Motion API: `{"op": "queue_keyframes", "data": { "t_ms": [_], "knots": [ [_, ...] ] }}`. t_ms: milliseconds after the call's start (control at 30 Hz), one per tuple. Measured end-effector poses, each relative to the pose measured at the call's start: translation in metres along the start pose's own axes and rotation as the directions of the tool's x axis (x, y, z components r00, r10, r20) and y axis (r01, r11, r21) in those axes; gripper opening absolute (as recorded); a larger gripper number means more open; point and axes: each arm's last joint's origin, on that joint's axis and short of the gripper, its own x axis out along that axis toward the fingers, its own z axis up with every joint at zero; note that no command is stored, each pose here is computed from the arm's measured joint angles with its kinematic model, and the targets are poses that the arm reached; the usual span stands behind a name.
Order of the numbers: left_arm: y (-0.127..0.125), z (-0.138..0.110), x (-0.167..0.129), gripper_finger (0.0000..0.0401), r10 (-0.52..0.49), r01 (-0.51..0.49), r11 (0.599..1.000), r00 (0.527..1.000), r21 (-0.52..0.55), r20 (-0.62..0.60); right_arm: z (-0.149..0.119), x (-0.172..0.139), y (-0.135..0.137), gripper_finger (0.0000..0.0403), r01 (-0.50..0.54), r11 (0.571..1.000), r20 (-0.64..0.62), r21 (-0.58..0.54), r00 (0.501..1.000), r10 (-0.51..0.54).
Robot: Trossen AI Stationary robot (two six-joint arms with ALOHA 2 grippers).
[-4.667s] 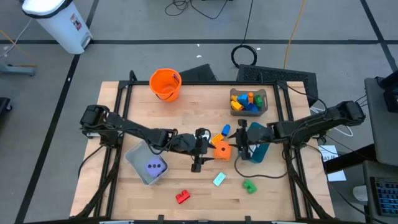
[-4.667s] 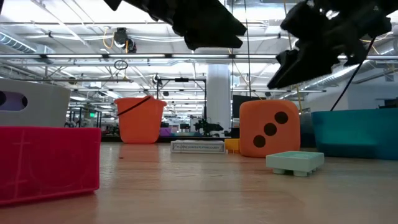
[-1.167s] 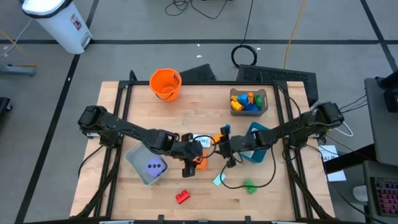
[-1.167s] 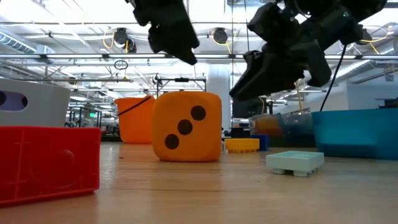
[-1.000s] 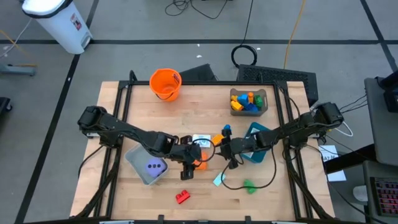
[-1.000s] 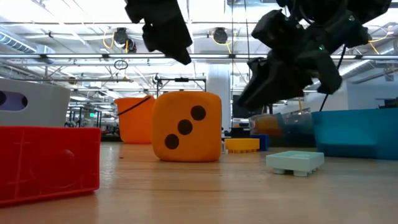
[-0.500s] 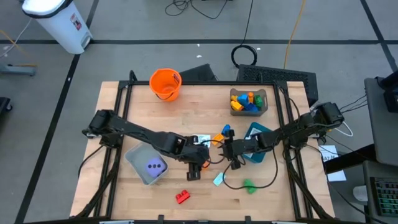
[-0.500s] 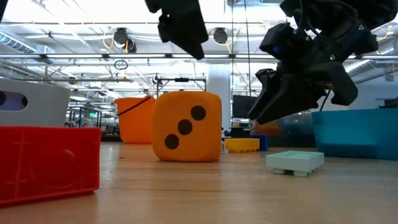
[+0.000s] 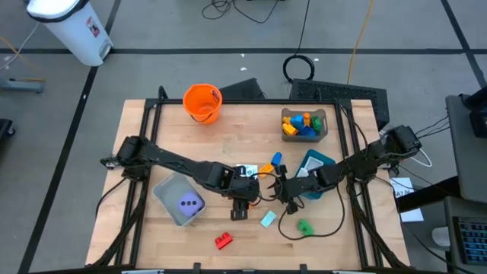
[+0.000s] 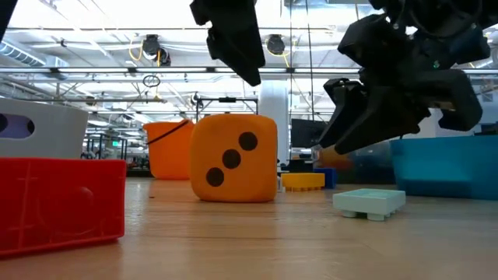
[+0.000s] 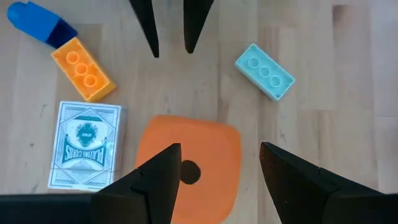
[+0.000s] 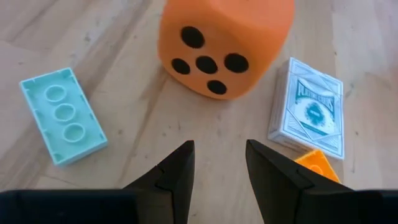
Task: Pick & Place Toys
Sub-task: Put the orange dice into the gray bin
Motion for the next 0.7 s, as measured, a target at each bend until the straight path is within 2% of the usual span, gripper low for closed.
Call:
{"op": "queue_keyframes", "data": {
  "t_ms": [200, 400, 500, 700],
  "knots": [
    [0.005, 0.004, -0.014, 0.0227, -0.019, 0.021, 0.998, 0.999, -0.066, 0.039, 0.001, -0.001, 0.003, 0.0137, -0.007, 0.998, 0.009, -0.055, 1.000, 0.008],
    [0.012, 0.005, -0.014, 0.0227, -0.150, 0.149, 0.985, 0.989, -0.088, 0.004, 0.001, 0.000, 0.002, 0.0137, -0.004, 0.995, 0.008, -0.096, 1.000, 0.005],
    [0.018, 0.007, -0.014, 0.0228, -0.210, 0.207, 0.969, 0.978, -0.133, -0.012, 0.001, 0.000, 0.002, 0.0137, -0.004, 0.992, 0.008, -0.123, 1.000, 0.005],
    [0.025, 0.008, -0.014, 0.0235, -0.223, 0.218, 0.962, 0.975, -0.166, -0.018, 0.001, 0.000, 0.002, 0.0137, -0.004, 0.991, 0.008, -0.136, 1.000, 0.006]
  ]
}}
